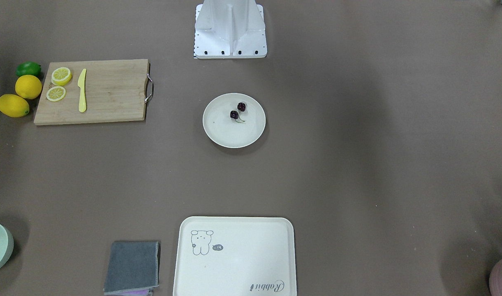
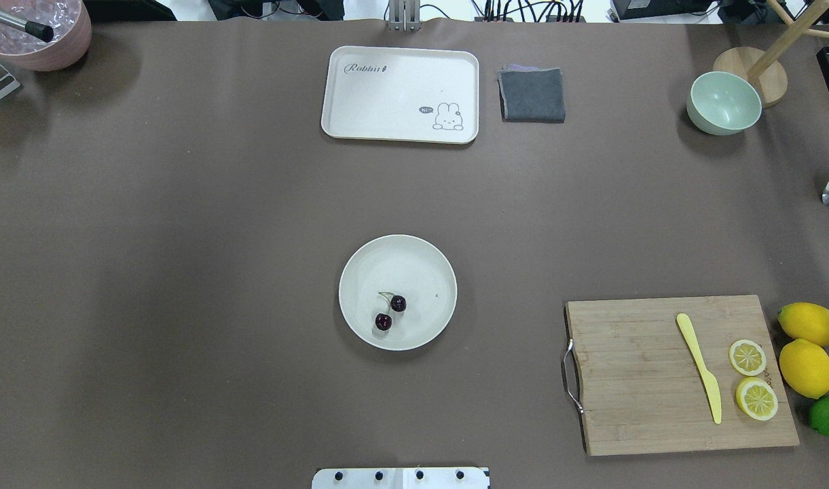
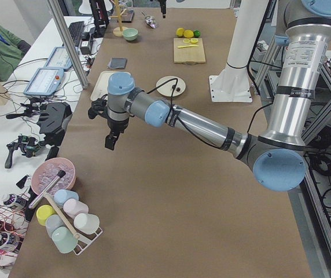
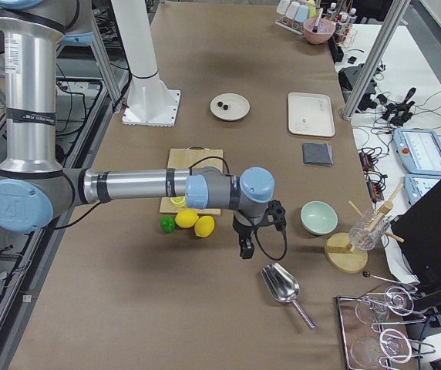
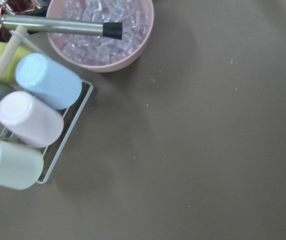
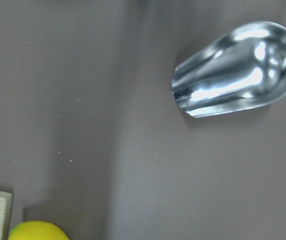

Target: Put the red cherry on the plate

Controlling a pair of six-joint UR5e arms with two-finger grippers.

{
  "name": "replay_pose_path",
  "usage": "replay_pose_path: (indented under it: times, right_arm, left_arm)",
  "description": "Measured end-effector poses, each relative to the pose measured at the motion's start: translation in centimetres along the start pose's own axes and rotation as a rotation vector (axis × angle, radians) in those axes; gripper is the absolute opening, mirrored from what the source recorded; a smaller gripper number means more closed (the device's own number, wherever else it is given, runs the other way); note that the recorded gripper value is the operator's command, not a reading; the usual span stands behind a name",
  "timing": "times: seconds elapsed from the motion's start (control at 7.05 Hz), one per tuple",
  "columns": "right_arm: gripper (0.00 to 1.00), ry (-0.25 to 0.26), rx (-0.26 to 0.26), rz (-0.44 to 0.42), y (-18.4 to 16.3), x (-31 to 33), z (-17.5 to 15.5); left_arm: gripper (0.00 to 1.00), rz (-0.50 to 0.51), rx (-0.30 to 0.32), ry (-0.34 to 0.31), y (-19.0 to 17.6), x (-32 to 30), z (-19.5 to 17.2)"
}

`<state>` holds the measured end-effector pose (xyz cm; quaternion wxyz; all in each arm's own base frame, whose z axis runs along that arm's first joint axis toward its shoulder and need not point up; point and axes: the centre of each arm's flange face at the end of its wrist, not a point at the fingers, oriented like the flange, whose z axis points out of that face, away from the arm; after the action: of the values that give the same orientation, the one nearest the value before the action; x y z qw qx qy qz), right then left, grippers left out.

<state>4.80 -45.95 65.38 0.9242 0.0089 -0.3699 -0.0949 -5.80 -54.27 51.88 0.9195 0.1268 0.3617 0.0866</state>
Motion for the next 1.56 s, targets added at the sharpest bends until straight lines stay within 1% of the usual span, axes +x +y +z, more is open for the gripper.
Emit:
replay_pose_path:
  times: [0.14, 0.28, 0.43, 0.71, 0.85, 0.99, 1.56]
  right_arm:
    - [1.00, -0.005, 0.002, 0.030, 1.6, 2.8, 0.1]
    - [1.00, -0.006, 0.005, 0.057, 2.7, 4.1, 0.1]
    - [1.00, -0.005, 0.014, 0.072, 2.8, 4.4, -0.4]
    - [1.00, -0.004, 0.036, 0.107, 1.7, 3.2, -3.0]
    - [1.00, -0.006, 0.031, 0.127, 1.3, 2.0, -4.8]
    - [1.00, -0.005, 0.025, 0.139, 1.4, 1.3, -5.7]
    - [1.00, -0.005, 0.017, 0.150, 1.7, 1.1, -6.1]
  left_arm:
    - [0.98, -0.028, -0.025, 0.022, 2.4, -1.9, 1.4]
    - [0.98, -0.049, -0.032, 0.030, 4.5, -3.3, 2.3]
    - [0.98, -0.060, -0.031, 0.032, 5.6, -4.0, 2.7]
    - [0.98, -0.067, -0.031, 0.032, 6.0, -4.5, 3.0]
    - [0.98, -0.069, -0.033, 0.032, 6.0, -4.5, 3.1]
    - [0.98, -0.069, -0.033, 0.032, 6.0, -4.6, 3.1]
    - [0.98, -0.067, -0.036, 0.032, 6.2, -4.8, 3.2]
